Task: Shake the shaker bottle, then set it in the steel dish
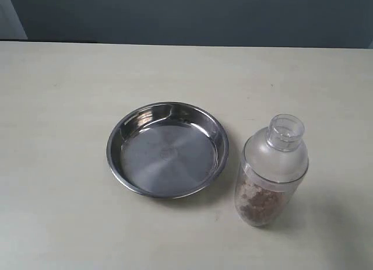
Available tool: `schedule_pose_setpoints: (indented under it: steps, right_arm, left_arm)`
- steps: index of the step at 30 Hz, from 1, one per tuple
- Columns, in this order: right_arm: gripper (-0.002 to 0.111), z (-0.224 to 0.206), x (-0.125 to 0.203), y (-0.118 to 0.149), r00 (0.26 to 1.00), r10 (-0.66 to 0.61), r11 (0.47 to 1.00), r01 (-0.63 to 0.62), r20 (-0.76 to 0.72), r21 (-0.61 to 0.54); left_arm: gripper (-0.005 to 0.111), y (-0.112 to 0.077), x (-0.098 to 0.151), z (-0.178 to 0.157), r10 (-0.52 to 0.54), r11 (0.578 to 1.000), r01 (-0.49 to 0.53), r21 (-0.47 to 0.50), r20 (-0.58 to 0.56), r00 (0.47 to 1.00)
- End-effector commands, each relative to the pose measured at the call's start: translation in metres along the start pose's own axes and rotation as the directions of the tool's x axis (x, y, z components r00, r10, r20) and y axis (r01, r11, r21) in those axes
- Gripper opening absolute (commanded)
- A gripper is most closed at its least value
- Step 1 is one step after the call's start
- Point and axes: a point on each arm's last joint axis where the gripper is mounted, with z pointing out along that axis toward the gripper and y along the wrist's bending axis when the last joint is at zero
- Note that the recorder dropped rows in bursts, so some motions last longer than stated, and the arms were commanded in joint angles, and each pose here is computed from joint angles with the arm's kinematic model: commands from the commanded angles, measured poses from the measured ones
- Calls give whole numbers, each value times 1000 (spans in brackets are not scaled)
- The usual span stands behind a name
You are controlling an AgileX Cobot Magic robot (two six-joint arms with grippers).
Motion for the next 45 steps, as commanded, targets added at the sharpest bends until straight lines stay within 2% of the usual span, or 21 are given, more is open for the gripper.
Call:
schedule_pose_setpoints:
  steps: [1,3,7,9,12,14,16,18,20,23,25,28,29,30,31,33,35,38,41,43,45]
  right_arm:
    - [-1,0,-1,0,1000,-3,1000,3,14,-5]
    - [-1,0,-1,0,1000,-3,1000,3,14,-5]
    - [-1,0,-1,0,1000,-3,1000,3,14,-5]
    - [-1,0,-1,0,1000,-3,1000,3,14,-5]
    - [-1,0,-1,0,1000,-3,1000,3,14,-5]
    - [-1,0,-1,0,1000,-3,1000,3,14,-5]
    - [-1,0,-1,0,1000,-3,1000,3,14,-5]
    - [-1,0,-1,0,1000,-3,1000,3,14,-5]
    - [-1,0,-1,0,1000,-3,1000,3,14,-5]
    - [-1,0,-1,0,1000,-3,1000,3,14,-5]
    - [-1,0,-1,0,1000,-3,1000,3,14,-5]
    - [-1,0,-1,0,1000,-3,1000,3,14,-5]
    - [-1,0,-1,0,1000,-3,1000,3,14,-5]
    - [-1,0,-1,0,1000,-3,1000,3,14,-5]
    - [-1,0,-1,0,1000,-3,1000,3,14,-5]
    - [-1,0,-1,0,1000,-3,1000,3,14,-5]
    - [-1,0,-1,0,1000,-3,1000,3,14,-5]
    - [-1,0,-1,0,1000,-3,1000,3,14,-5]
    - [-1,0,-1,0,1000,-3,1000,3,14,-5]
    - [-1,0,-1,0,1000,-3,1000,3,14,-5]
    - [-1,0,-1,0,1000,-3,1000,3,14,-5]
  left_arm:
    - [0,-39,37,40,84,945,-58,323,-68,994]
    - [0,-50,63,49,48,923,-4,385,-105,993]
    - [0,-46,100,61,-26,943,70,327,-136,990]
    - [0,-49,117,64,-9,935,75,347,-188,982]
    - [0,-57,137,66,53,899,58,433,-241,969]
    - [4,-59,147,67,75,890,58,453,-270,960]
    - [17,-61,151,67,86,880,57,471,-277,957]
    - [35,-63,151,67,82,865,59,499,-256,963]
    - [61,-65,147,67,56,855,66,515,-218,974]
    - [93,-68,144,67,18,838,100,537,-211,977]
    - [104,-71,144,65,39,819,85,568,-202,979]
    - [106,-75,135,65,1,786,77,614,-127,992]
    - [106,-75,133,68,-10,790,81,607,-120,993]
    - [106,-73,129,75,-53,816,122,565,-137,989]
    - [106,-73,128,78,-62,817,137,560,-150,987]
    - [106,-78,126,85,-79,789,170,590,-176,981]
    - [105,-84,137,95,-52,758,175,628,-208,977]
    - [105,-89,150,105,-152,712,254,655,-209,966]
    - [106,-95,178,119,-114,705,258,660,-255,960]
    - [106,-104,188,125,-86,677,250,692,-263,961]
    - [106,-109,191,130,-78,667,243,704,-259,963]
